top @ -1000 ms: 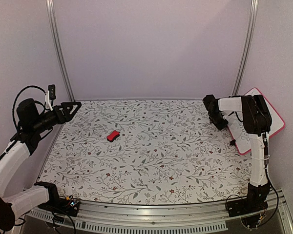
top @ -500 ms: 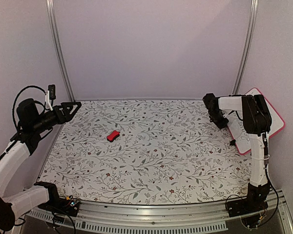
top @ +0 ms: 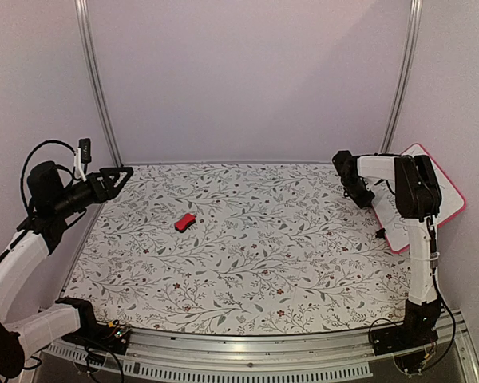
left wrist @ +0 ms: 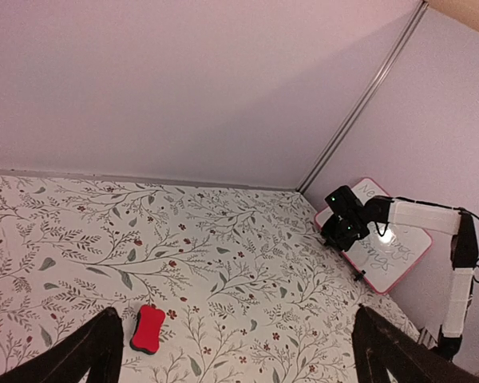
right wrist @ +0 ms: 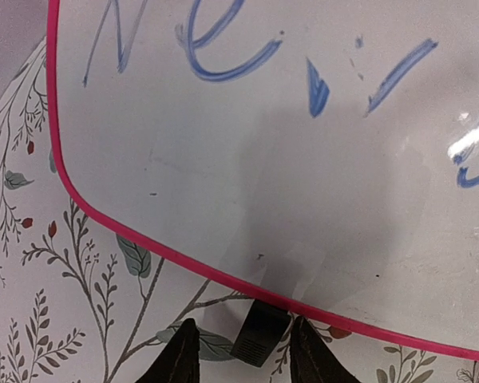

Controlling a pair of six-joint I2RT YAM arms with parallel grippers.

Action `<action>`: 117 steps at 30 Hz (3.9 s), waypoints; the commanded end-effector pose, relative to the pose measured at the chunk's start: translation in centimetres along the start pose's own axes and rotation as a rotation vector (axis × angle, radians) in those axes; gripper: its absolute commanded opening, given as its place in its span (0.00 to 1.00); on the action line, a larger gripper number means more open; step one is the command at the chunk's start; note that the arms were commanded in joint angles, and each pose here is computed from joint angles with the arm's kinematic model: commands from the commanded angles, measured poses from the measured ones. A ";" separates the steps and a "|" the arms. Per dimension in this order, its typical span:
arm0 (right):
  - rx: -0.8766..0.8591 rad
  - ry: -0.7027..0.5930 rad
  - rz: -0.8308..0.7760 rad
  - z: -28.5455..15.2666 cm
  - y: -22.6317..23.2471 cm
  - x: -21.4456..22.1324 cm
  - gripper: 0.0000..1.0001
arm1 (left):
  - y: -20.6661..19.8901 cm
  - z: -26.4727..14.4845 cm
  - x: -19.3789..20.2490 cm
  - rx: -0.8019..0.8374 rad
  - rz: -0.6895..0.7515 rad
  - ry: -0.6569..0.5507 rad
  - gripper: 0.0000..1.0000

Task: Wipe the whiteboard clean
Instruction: Move the whiteboard eraser to the center of the board.

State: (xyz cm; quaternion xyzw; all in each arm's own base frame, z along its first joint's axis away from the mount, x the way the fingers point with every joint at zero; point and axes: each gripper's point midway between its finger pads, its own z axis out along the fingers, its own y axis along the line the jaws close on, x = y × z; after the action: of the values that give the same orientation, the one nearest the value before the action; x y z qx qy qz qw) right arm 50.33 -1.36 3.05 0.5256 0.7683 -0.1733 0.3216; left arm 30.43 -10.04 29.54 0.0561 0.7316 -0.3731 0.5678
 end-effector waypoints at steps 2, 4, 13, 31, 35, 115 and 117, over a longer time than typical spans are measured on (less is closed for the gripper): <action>0.057 -0.021 0.002 0.9 -1.1 -0.4 0.33 | -0.2 0.1 0.4 0.020 -0.001 0.003 1.00; 0.061 -0.022 0.007 0.9 -1.2 -0.4 0.30 | -0.2 0.1 0.4 0.020 -0.003 0.004 1.00; 0.076 -0.017 0.015 1.0 -1.5 -0.3 0.18 | -0.1 0.2 0.4 0.019 -0.007 0.006 1.00; 0.062 0.013 -0.012 -0.1 -1.5 1.8 0.02 | -0.2 0.0 0.2 0.025 -0.007 -0.003 1.00; 0.043 0.034 -0.022 -0.9 -1.8 3.2 0.01 | -0.3 -0.1 0.2 0.026 -0.007 -0.005 1.00; -0.724 0.048 -0.770 -24.3 4.9 28.4 0.00 | -0.2 -0.4 -0.2 0.014 -0.001 -0.021 1.00; -0.744 0.044 -0.793 -24.9 5.0 29.2 0.00 | -0.2 -0.4 -0.1 0.013 0.000 -0.022 1.00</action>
State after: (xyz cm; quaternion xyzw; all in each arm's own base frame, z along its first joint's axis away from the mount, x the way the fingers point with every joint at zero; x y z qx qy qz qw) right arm 40.76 32.33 2.76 0.0981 0.9179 -0.0191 0.3841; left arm 30.23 -10.08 29.54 0.0551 0.7278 -0.3808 0.5677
